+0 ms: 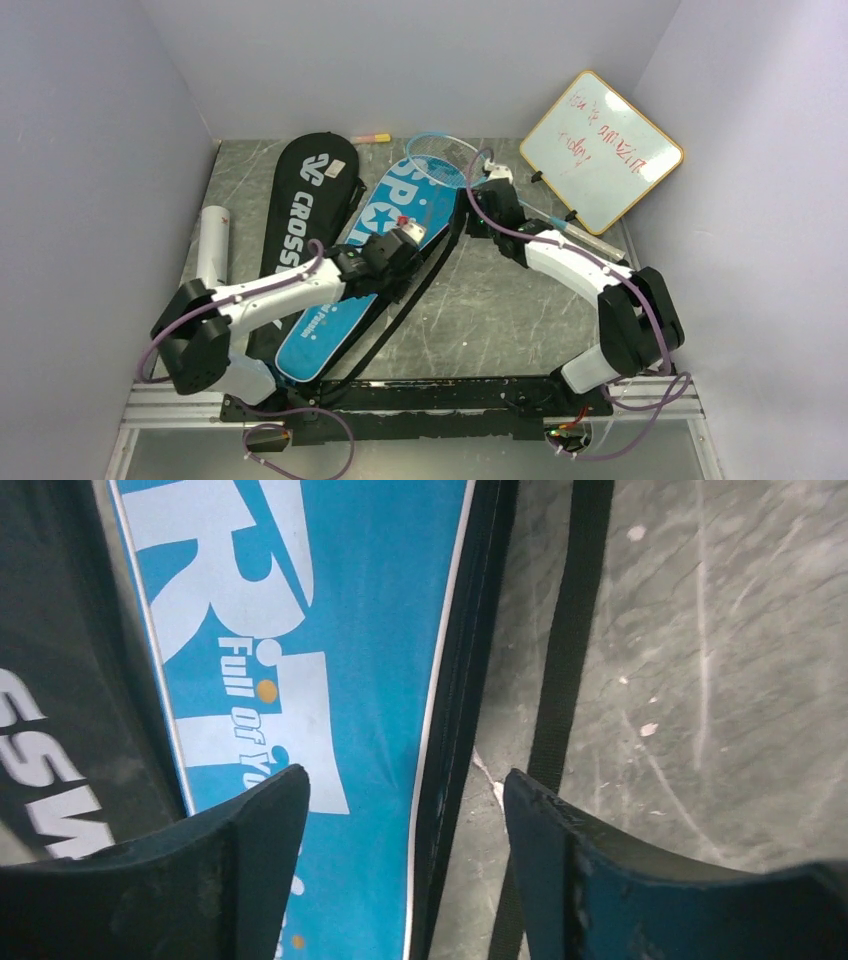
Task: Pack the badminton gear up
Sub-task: Open the racket bag at the center of the board, then pick up the racket from the center of the board, then place the racket in the racket bag.
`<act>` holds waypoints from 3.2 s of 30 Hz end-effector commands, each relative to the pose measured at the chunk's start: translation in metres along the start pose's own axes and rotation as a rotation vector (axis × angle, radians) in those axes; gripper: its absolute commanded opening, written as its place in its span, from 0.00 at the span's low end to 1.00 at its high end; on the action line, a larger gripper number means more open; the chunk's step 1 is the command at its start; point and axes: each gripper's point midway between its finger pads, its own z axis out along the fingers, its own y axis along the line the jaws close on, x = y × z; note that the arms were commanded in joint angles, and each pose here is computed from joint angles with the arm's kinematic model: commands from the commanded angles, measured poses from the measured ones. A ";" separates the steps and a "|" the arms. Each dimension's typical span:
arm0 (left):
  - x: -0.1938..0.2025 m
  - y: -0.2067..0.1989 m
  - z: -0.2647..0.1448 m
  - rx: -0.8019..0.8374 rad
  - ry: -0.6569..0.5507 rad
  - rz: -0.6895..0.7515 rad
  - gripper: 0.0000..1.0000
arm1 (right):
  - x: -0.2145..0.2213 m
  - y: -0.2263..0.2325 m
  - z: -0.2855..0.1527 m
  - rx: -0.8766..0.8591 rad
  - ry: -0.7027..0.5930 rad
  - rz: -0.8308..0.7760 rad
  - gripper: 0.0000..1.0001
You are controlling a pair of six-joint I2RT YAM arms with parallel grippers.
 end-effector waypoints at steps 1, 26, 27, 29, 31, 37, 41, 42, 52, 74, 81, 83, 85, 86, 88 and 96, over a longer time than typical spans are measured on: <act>0.006 0.015 0.000 -0.180 0.052 0.181 0.77 | -0.056 -0.024 -0.003 0.064 -0.102 0.004 0.82; 0.011 0.023 0.012 -0.294 0.184 0.258 0.05 | -0.101 -0.147 0.105 0.131 0.198 -0.508 0.83; 0.010 0.020 0.011 -0.278 0.183 0.253 0.05 | -0.100 -0.150 0.109 0.116 0.221 -0.515 0.82; 0.007 0.015 0.011 -0.255 0.182 0.242 0.05 | -0.094 -0.158 0.118 0.102 0.269 -0.526 0.78; 0.005 0.011 0.011 -0.240 0.185 0.234 0.05 | -0.091 -0.169 0.123 0.116 0.298 -0.533 0.75; 0.002 -0.004 0.012 -0.182 0.220 0.206 0.05 | -0.075 -0.187 0.139 0.114 0.348 -0.516 0.70; -0.001 -0.011 0.012 -0.144 0.218 0.182 0.05 | -0.065 -0.190 0.147 0.110 0.374 -0.504 0.67; -0.001 -0.014 0.012 -0.131 0.220 0.176 0.05 | -0.064 -0.191 0.149 0.108 0.376 -0.500 0.67; 0.000 -0.033 0.019 0.128 0.214 -0.026 0.05 | -0.069 -0.146 0.135 -0.076 0.315 -0.400 0.06; -0.095 -0.050 0.043 0.473 -0.001 -0.386 0.05 | -0.110 -0.028 -0.035 0.132 -0.016 -0.006 0.00; -0.121 -0.028 0.038 0.356 -0.092 -0.376 0.05 | -0.028 -0.051 -0.075 0.284 0.118 0.014 0.00; -0.126 -0.023 0.034 0.342 -0.116 -0.373 0.05 | -0.005 -0.056 -0.088 0.274 0.147 0.007 0.00; -0.130 -0.020 0.031 0.327 -0.139 -0.372 0.05 | 0.018 -0.057 -0.097 0.258 0.180 0.024 0.00; -0.132 -0.018 0.030 0.319 -0.148 -0.369 0.05 | 0.028 -0.057 -0.100 0.257 0.191 0.039 0.00; -0.136 -0.014 0.028 0.299 -0.161 -0.364 0.05 | 0.044 -0.059 -0.105 0.283 0.208 0.078 0.00; -0.149 -0.017 0.019 0.330 -0.192 -0.341 0.05 | 0.099 -0.061 -0.099 0.309 0.319 0.038 0.00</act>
